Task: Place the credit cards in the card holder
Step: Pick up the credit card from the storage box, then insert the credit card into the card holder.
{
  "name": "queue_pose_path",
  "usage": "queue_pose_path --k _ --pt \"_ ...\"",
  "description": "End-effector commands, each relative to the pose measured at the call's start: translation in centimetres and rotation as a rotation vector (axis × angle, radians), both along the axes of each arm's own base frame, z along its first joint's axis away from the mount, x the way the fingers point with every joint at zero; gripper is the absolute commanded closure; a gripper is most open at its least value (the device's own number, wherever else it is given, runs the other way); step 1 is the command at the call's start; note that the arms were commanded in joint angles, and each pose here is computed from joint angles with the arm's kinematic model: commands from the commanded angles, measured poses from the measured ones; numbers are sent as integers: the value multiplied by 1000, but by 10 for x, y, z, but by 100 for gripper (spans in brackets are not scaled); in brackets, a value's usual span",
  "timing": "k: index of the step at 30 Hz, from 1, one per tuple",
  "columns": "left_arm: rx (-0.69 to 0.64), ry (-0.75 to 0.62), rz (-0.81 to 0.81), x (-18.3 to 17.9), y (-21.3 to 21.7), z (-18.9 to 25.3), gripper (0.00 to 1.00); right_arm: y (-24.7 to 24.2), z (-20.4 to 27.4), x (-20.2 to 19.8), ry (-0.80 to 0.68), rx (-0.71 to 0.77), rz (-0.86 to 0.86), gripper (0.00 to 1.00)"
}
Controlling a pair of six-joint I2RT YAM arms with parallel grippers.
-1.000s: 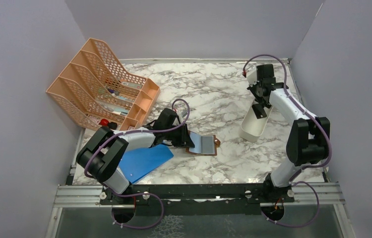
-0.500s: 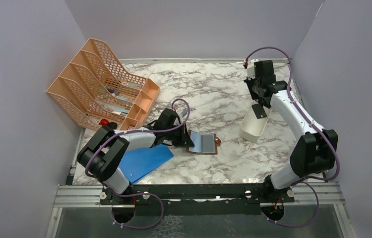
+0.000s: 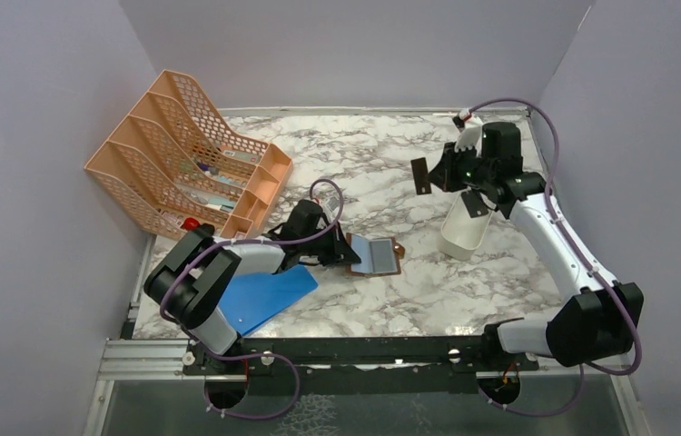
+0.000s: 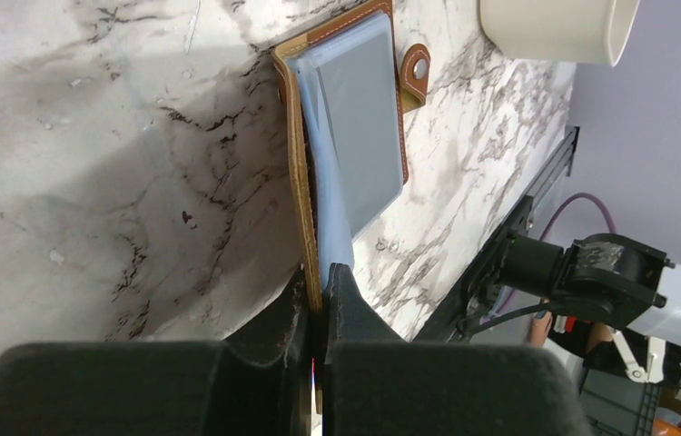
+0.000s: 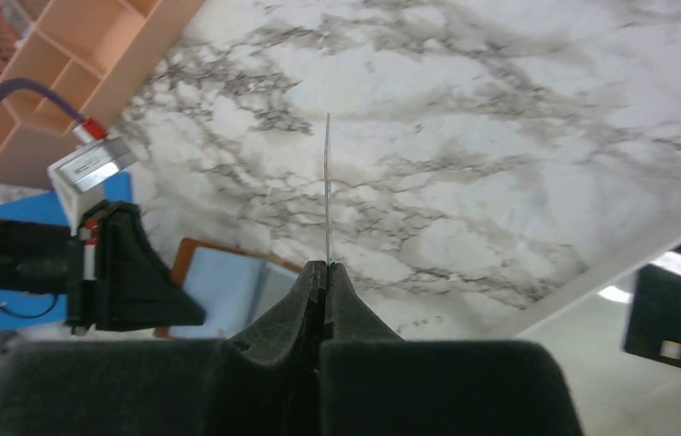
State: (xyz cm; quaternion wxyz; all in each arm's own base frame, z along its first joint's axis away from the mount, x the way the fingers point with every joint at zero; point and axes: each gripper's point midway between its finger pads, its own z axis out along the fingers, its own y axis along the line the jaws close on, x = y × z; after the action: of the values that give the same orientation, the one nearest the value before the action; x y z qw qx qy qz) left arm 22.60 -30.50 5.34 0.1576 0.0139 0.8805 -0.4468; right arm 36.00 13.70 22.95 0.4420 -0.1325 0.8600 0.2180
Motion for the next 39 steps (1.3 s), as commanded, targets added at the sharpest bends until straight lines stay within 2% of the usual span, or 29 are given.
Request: queue_pose_path --k 1,4,9,15,21,27,34,36,39 --pt "-63 -13 17 9 -9 8 100 41 -5 -25 88 220 140 99" --pt "-50 -8 27 10 -7 4 96 52 -22 -39 148 297 152 99" --pt "12 -13 39 10 1 -9 79 70 -57 -59 264 321 168 99" --pt "173 -35 55 15 20 -21 70 87 -95 -77 372 333 149 99" --pt "233 -56 65 19 29 -21 64 99 -121 -86 442 345 132 99" --pt "246 -57 73 18 33 -20 61 109 -138 -91 488 349 116 99" --pt "237 -64 79 16 37 -12 58 97 -164 -91 524 300 29 99" --pt "229 -66 82 16 39 -10 59 97 -170 -94 537 302 22 99" --pt "222 -67 86 14 40 -9 67 98 -177 -96 559 312 22 99"
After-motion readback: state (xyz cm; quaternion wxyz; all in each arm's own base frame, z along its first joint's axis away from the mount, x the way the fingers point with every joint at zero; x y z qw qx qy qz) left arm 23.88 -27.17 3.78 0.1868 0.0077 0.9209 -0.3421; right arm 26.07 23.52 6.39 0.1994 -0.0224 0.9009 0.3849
